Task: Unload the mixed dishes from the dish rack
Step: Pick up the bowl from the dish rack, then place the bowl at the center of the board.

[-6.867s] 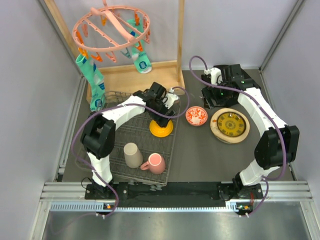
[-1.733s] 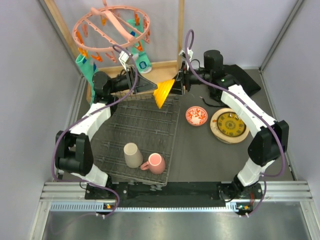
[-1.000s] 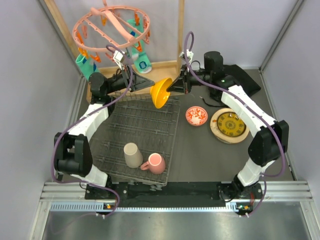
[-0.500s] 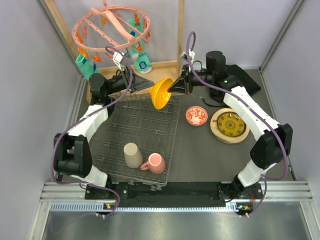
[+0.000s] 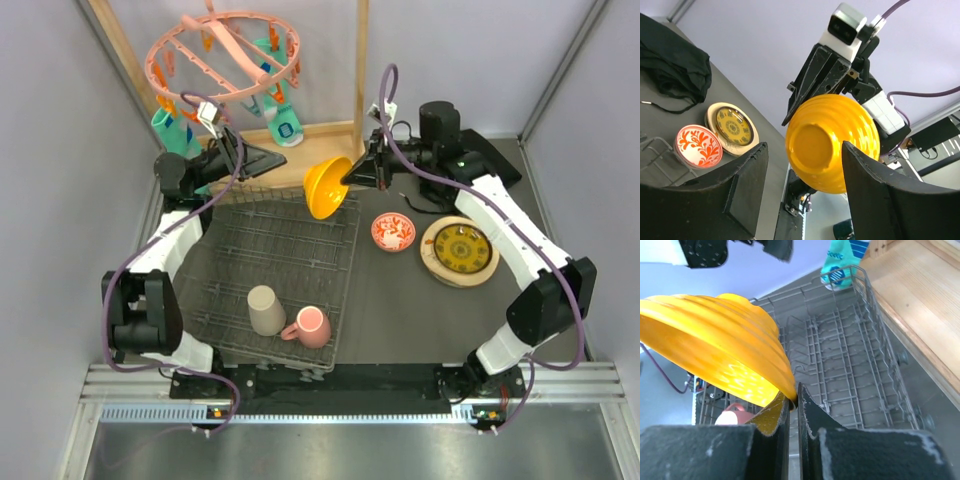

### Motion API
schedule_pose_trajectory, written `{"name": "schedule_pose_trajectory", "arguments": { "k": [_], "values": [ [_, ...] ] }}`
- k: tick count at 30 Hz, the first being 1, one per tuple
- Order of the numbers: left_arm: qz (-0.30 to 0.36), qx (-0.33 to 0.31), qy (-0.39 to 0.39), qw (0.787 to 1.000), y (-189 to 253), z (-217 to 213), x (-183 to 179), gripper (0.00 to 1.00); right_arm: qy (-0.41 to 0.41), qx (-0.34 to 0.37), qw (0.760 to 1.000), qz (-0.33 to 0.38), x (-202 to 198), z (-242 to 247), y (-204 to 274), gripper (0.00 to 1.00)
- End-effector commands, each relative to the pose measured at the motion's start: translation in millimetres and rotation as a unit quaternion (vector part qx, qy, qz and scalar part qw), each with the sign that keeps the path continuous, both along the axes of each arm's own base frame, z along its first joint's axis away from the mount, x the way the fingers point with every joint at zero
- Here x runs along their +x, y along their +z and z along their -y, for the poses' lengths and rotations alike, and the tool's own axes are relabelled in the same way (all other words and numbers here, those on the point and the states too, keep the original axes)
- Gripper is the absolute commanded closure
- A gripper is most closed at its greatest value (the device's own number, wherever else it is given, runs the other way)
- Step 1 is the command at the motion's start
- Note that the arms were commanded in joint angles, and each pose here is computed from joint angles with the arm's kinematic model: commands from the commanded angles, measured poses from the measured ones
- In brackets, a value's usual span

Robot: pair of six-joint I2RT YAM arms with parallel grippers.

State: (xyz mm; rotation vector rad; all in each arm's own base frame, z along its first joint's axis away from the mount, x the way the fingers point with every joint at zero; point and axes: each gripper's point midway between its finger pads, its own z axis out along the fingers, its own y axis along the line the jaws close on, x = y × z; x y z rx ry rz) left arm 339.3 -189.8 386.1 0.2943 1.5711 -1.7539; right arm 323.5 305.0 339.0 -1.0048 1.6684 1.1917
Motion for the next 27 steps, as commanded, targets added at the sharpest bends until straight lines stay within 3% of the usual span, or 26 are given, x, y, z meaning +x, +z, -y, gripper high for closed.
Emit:
{"name": "schedule_pose_trajectory", "arguments": {
  "k": [1,7,16,17,18,27],
  "values": [
    [0.053,-0.011,0.001,0.999,25,-10,-16,0.35,-0.03,-0.018,0.999,0.025,1,21,16,1.0],
    [0.054,0.011,0.026,0.998,19,-21,-7,0.34,-0.122,-0.093,0.987,-0.037,37,72,-11,1.0],
    [0.054,0.096,0.057,0.992,-1,-25,8,0.35,-0.198,-0.24,0.938,-0.151,41,150,-76,1.0],
    [0.027,0.105,0.058,0.992,-8,-26,8,0.35,-0.204,-0.266,0.93,-0.153,44,158,-88,1.0],
    [0.046,0.12,0.064,0.99,-10,-27,10,0.35,-0.2,-0.284,0.922,-0.172,36,163,-96,1.0],
    [0.015,0.196,0.071,0.978,-59,-34,12,0.36,-0.148,-0.374,0.875,-0.268,10,189,-152,1.0]
  ]
}}
